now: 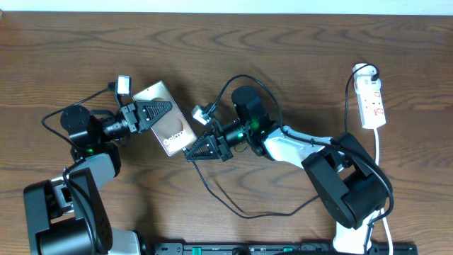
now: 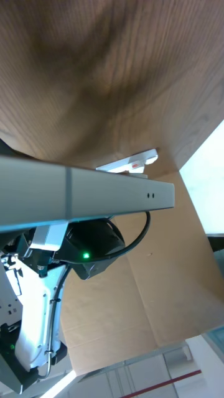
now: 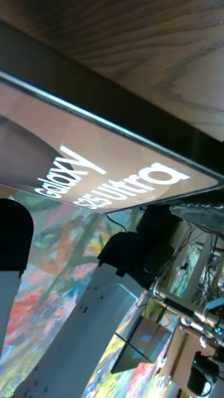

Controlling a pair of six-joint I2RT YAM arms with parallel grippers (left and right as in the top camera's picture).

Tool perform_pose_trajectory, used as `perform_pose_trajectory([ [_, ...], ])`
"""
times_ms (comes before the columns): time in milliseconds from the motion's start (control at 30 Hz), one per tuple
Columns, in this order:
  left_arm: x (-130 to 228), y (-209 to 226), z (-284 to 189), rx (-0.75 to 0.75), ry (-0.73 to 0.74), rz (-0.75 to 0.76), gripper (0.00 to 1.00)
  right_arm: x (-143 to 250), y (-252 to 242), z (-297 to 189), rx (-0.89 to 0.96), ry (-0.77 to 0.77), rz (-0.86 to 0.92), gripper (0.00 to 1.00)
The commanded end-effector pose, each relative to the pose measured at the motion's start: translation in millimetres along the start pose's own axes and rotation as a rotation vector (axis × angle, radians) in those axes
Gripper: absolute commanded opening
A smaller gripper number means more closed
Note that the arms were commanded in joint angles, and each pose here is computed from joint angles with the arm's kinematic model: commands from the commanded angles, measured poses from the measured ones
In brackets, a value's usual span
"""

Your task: Plug charger to phone and switch on socket

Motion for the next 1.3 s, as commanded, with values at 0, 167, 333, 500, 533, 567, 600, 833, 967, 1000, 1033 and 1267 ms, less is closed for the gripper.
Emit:
perform_pose_trajectory([
  [0,3.4,-6.0,1.5,0.023,0.044,0.024,0.07,-6.9,-0.1,-2.3,0.02,-0.023,0.034,0.01],
  [167,3.4,-6.1,1.5,0.024,0.044,0.024,0.08,-9.4,-4.0,-2.5,0.061,-0.053,0.111,0.01],
  [333,3.4,-6.1,1.5,0.024,0.044,0.028,0.07,-11.0,-4.9,-2.7,0.072,-0.068,0.17,0.01],
  [500,4.0,-6.3,1.4,0.027,0.05,0.028,0.07,-16.9,-1.3,-2.8,0.063,-0.085,0.169,0.01],
  [533,4.0,-6.3,1.4,0.027,0.051,0.027,0.07,-18.6,-0.6,-2.9,0.062,-0.092,0.169,0.01],
  [567,4.0,-6.3,1.4,0.027,0.05,0.027,0.07,-19.9,0.1,-3.0,0.062,-0.097,0.165,0.01],
  [600,4.0,-6.3,1.4,0.027,0.05,0.027,0.07,-21.1,1.0,-3.0,0.06,-0.1,0.159,0.01],
  [833,4.0,-6.3,1.4,0.027,0.05,0.027,0.07,-25.5,1.9,-3.5,0.069,-0.125,0.142,0.05],
  [967,4.0,-6.3,1.4,0.027,0.051,0.027,0.07,-27.9,-0.9,-4.0,0.098,-0.153,0.143,0.09],
  [1000,4.0,-6.3,1.4,0.027,0.051,0.027,0.07,-28.3,-1.4,-4.1,0.103,-0.158,0.143,0.09],
  [1033,4.0,-6.3,1.4,0.027,0.051,0.027,0.07,-28.6,-1.7,-4.2,0.106,-0.161,0.143,0.09],
  [1267,4.0,-6.3,1.4,0.027,0.05,0.027,0.07,-28.7,-1.8,-4.3,0.108,-0.163,0.143,0.22],
])
Point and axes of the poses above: each gripper's point midway between its finger pads, its own z axis out along the fingers, its own y axis along the line the jaws close on, x = y × z, the point moved 8 cm from there along -z, back along the fingers, and after that the axes turned 6 degrees about z, right-handed, at the moved point
